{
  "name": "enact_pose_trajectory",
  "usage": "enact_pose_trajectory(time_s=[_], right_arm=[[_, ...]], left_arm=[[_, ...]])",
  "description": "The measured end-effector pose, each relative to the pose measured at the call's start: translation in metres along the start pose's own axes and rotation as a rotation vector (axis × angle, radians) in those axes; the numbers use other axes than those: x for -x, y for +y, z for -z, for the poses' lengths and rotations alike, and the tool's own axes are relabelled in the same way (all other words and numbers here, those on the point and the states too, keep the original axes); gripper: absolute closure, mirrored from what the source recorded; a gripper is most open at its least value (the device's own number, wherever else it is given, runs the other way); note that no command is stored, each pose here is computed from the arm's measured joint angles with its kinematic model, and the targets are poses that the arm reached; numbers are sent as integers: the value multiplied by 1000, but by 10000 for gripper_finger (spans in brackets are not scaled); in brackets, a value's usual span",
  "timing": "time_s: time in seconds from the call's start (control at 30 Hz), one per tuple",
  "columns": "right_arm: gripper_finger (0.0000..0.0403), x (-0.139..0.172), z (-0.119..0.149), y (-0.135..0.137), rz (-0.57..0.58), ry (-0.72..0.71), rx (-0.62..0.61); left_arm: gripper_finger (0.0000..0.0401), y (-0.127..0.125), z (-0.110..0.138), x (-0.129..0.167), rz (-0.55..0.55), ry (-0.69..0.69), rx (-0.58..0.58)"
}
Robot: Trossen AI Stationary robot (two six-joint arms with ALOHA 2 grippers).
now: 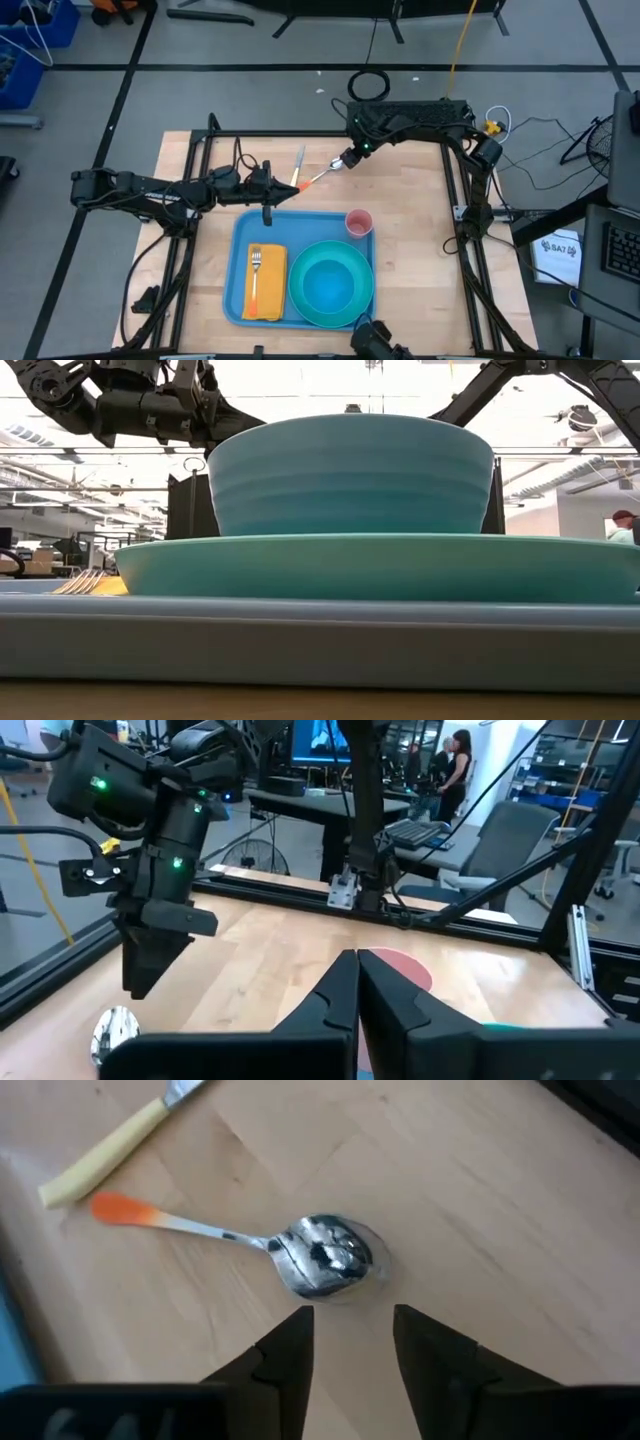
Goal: Set up tray
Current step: Put the orange spoon on the yellow napkin to the right of the orange fork
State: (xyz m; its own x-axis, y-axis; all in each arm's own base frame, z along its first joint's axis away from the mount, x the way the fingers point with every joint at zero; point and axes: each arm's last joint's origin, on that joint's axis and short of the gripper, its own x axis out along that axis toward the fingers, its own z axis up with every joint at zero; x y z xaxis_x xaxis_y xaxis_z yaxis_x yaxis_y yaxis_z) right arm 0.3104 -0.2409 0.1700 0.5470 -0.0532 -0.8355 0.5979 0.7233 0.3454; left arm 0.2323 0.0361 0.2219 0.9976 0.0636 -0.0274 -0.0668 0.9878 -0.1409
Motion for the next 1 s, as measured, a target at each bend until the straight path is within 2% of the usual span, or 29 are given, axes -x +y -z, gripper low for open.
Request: enact_pose_trajectory(time_s=[0.13, 0.3, 0.57, 0.8, 1.0], right_arm=[[267, 1, -3, -4, 18, -27, -19], [267, -2, -3, -7, 18, -33, -28], [267, -20, 2, -9, -23, 9, -47], [268, -33, -1, -6, -99, -24, -72], [276, -45, 1, -4, -107, -24, -69]], left_arm=[[395, 0, 0, 0, -1, 4, -2], [374, 0, 1, 0, -1, 7, 0], [369, 0, 2, 0, -2, 15, 4], [368, 0, 2, 0, -2, 16, 4], [368, 0, 2, 0, -3, 18, 7]])
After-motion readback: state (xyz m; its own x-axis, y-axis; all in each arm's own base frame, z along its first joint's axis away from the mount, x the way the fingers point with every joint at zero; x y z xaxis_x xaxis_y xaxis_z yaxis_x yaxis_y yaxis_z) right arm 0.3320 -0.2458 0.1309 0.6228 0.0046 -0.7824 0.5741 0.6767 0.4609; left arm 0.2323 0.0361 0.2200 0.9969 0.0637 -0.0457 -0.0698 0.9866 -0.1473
